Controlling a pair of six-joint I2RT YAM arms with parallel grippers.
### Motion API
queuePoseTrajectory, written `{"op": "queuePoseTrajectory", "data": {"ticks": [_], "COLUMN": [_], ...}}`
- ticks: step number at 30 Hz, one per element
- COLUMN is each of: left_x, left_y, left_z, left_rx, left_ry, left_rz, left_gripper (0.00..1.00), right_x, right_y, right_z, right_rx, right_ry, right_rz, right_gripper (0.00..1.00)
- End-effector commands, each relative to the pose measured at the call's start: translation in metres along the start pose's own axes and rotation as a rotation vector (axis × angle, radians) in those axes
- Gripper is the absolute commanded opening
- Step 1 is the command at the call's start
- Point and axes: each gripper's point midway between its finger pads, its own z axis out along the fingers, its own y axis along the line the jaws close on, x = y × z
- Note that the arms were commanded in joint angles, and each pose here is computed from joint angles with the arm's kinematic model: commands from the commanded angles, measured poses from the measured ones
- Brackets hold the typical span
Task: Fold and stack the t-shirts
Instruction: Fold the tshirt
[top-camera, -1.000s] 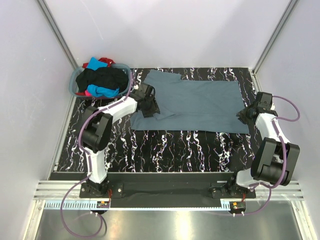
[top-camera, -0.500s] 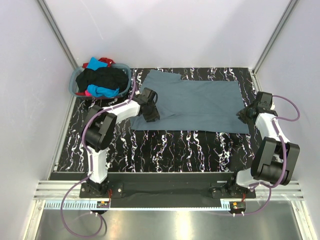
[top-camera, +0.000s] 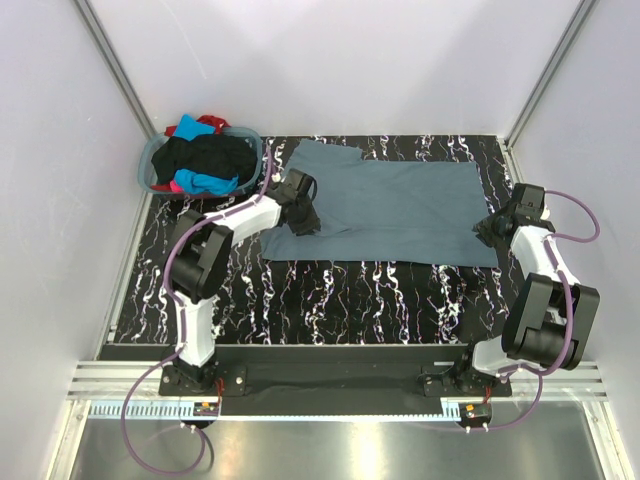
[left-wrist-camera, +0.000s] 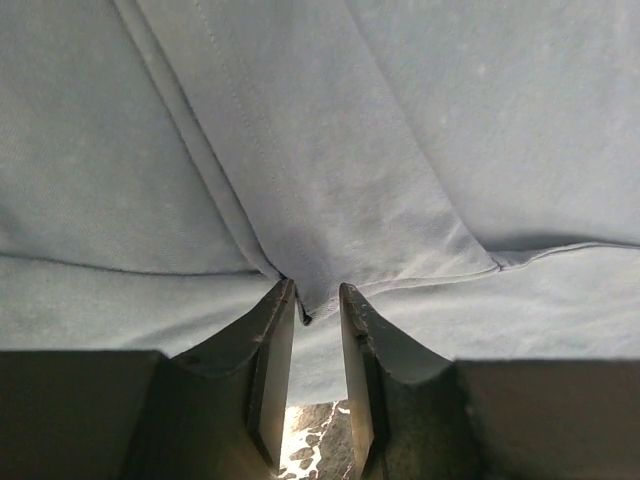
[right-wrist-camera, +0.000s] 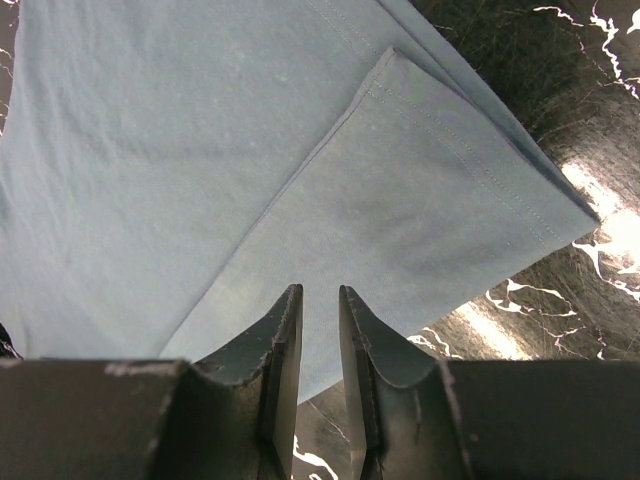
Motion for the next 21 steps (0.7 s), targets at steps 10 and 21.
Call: {"op": "queuePoseTrajectory", "data": {"ticks": [10, 21], "left_x": [-0.009, -0.039], "left_y": [-0.007, -0.046], "left_z": [0.005, -0.012], "left_rx": [0.012, 0.084], "left_ry": [-0.028, -0.123], "left_rz": [0.01, 0.153], "left_gripper": [0.25, 0.0], "right_x": [-0.009, -0.009], "right_y": [0.008, 0.01], "right_z": [0.001, 0.002], "right_rx": [-0.033, -0.037], "right_ry": [-0.03, -0.026], "right_rz": [-0.016, -0.01], "right_gripper": [0.28, 0.29]}}
